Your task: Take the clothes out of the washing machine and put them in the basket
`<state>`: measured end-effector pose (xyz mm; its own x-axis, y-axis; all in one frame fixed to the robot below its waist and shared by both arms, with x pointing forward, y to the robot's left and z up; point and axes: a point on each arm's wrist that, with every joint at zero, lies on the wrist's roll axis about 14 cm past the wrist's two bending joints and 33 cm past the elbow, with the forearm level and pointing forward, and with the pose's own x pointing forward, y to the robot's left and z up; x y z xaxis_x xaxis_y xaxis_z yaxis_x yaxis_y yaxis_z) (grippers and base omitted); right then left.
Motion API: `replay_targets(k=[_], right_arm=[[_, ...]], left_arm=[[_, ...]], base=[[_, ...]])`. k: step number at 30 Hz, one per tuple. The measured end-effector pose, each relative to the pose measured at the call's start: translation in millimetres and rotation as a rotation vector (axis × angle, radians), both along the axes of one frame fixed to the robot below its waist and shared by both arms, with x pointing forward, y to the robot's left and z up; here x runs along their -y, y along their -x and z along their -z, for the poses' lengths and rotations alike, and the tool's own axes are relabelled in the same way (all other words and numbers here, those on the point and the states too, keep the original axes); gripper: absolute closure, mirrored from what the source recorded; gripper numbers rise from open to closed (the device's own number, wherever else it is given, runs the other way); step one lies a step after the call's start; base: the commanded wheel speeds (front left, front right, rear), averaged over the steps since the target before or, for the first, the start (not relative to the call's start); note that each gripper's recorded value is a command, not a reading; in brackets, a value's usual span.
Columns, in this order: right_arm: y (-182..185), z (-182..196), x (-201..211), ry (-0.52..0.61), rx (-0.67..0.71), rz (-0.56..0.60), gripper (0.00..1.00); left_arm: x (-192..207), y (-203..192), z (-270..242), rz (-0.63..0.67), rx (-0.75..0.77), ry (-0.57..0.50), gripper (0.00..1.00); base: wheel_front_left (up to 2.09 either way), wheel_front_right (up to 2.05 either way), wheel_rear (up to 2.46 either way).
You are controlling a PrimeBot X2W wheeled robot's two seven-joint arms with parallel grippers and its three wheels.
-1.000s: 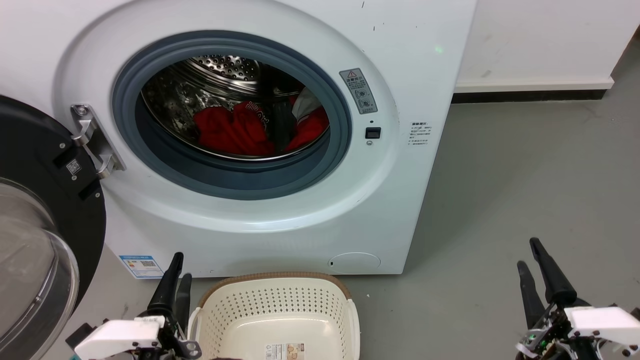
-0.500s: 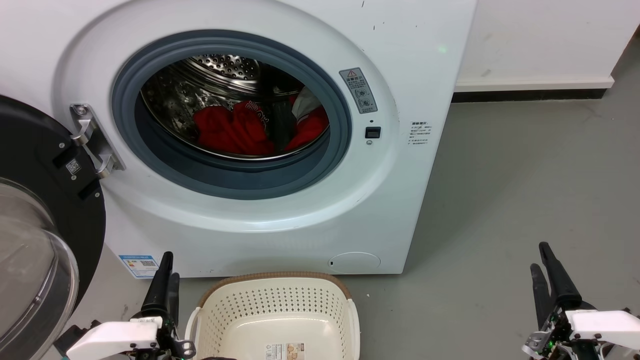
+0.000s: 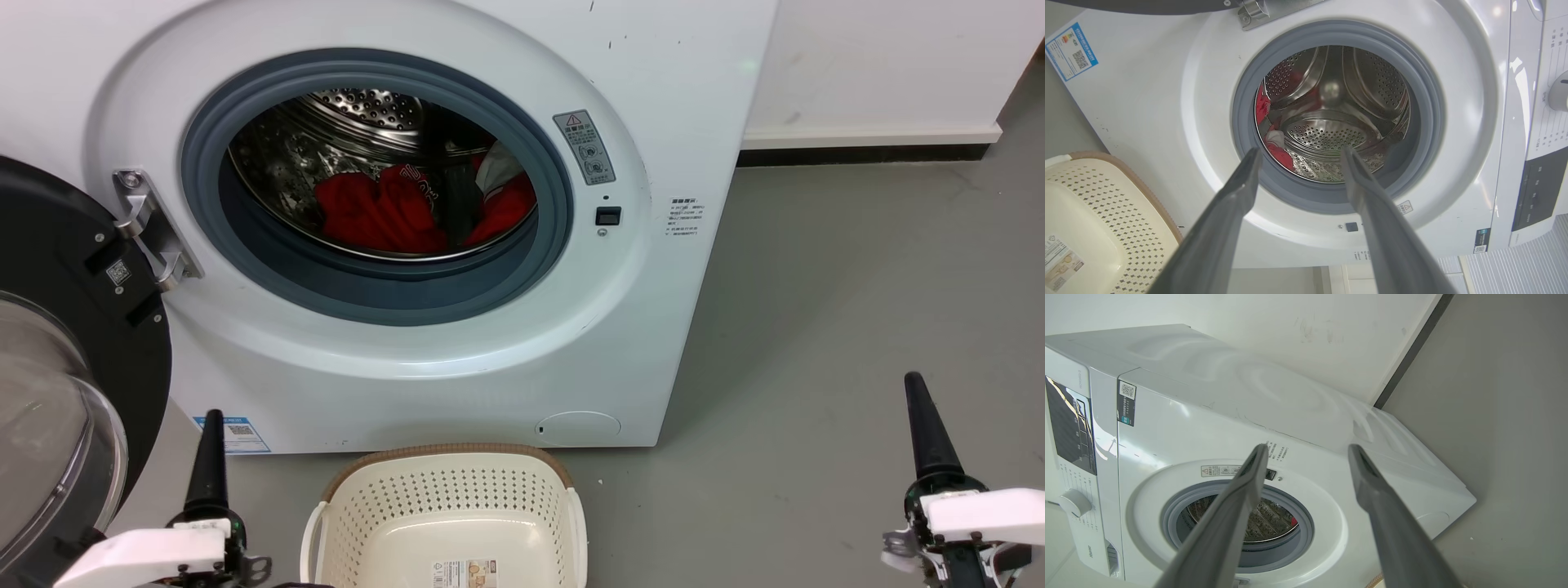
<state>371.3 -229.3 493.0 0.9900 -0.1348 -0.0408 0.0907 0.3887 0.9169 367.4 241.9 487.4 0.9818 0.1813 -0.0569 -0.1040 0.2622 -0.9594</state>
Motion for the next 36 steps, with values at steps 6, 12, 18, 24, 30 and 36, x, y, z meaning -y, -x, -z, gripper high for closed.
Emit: replay_targets(k=[6,12,18,24,30,36], right_arm=[[-6.6,-45.2,-4.8,0.348,0.101,-0.014,0.0],[-8.2,-61.8,-18.0,0.525,0.142,-0.039,0.0],[-7.6,-71.4,-26.8,0.658,0.169,-0.049,0.0],[-6.7,-78.8,-29.4,0.767,0.189,-0.041,0.0],[-5.4,-80.5,-35.2,0.858,0.198,-0.047,0.0],[-2.5,-77.7,-37.0,0.961,0.189,-0.049,0.0]], left_arm=[[-9.6,-5.2,-40.8,-0.039,0.057,-0.26,0.0],[6.5,-9.3,-60.2,-0.017,0.086,-0.387,0.0],[24.4,-10.3,-79.4,0.019,0.156,-0.501,0.0],[35.2,-8.3,-85.2,0.029,0.163,-0.622,0.0],[53.1,-9.1,-97.8,0.035,0.183,-0.792,0.0],[63.2,-8.9,-98.3,0.028,0.157,-0.925,0.0]], base=[[0.0,0.0,0.0],[0.0,0.0,0.0],[0.0,0.0,0.0],[0.0,0.0,0.0],[0.0,0.0,0.0],[0.0,0.0,0.0]])
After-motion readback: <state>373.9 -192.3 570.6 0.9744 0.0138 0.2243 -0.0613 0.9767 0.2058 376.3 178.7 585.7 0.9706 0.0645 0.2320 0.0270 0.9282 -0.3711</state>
